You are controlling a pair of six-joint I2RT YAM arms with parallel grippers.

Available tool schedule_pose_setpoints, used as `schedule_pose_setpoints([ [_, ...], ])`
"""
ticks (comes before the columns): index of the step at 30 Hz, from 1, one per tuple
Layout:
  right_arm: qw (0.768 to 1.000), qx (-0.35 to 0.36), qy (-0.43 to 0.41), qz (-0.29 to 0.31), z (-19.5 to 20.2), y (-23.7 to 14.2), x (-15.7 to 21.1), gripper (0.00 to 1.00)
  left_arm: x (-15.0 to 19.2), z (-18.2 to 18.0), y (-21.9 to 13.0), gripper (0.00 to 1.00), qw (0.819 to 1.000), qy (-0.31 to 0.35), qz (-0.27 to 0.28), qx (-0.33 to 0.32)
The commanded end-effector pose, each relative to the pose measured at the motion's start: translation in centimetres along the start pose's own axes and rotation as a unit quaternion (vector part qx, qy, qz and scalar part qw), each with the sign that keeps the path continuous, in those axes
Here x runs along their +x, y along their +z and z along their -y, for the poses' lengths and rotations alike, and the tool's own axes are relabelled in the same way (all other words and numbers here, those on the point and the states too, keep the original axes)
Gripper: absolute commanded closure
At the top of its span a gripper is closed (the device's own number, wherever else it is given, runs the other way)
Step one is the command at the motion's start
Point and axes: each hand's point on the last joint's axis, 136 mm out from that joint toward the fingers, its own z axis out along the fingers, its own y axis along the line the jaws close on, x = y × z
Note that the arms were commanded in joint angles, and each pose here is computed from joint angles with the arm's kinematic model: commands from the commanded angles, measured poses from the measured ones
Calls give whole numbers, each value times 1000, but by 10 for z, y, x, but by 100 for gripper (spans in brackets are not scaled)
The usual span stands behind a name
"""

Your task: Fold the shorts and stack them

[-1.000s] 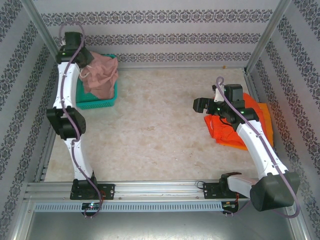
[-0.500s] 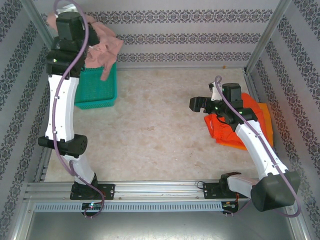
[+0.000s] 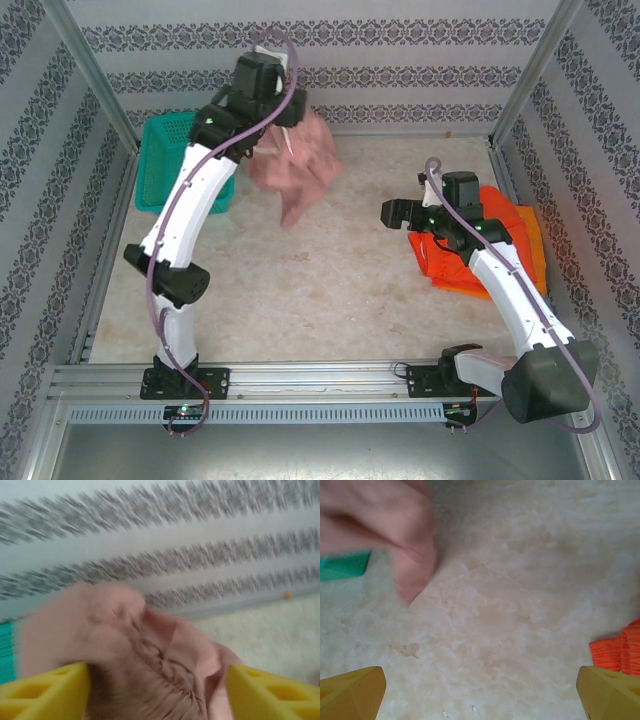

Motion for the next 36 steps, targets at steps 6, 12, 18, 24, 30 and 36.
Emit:
schedule_pose_setpoints([
  [6,1000,-9,-5,6,-3,-2,2,2,75,24,1,14,989,-7,-123,77],
  [12,999,14,-39,-19,-14,23,5,2,133,0,-1,6,988,-76,-117,62],
  [18,991,50,-123,-34,-49,74,-14,3,190,-29,-3,7,971,-196,-114,72],
  [24,983,81,-152,-64,-76,150,-27,2,209,-54,-23,6,967,-235,-86,55],
  [30,977,94,-155,-114,-83,222,-6,5,226,-72,-37,5,963,-251,-87,38],
  [36,962,122,-169,-174,-75,266,34,14,238,-79,-38,5,959,-266,-90,32],
])
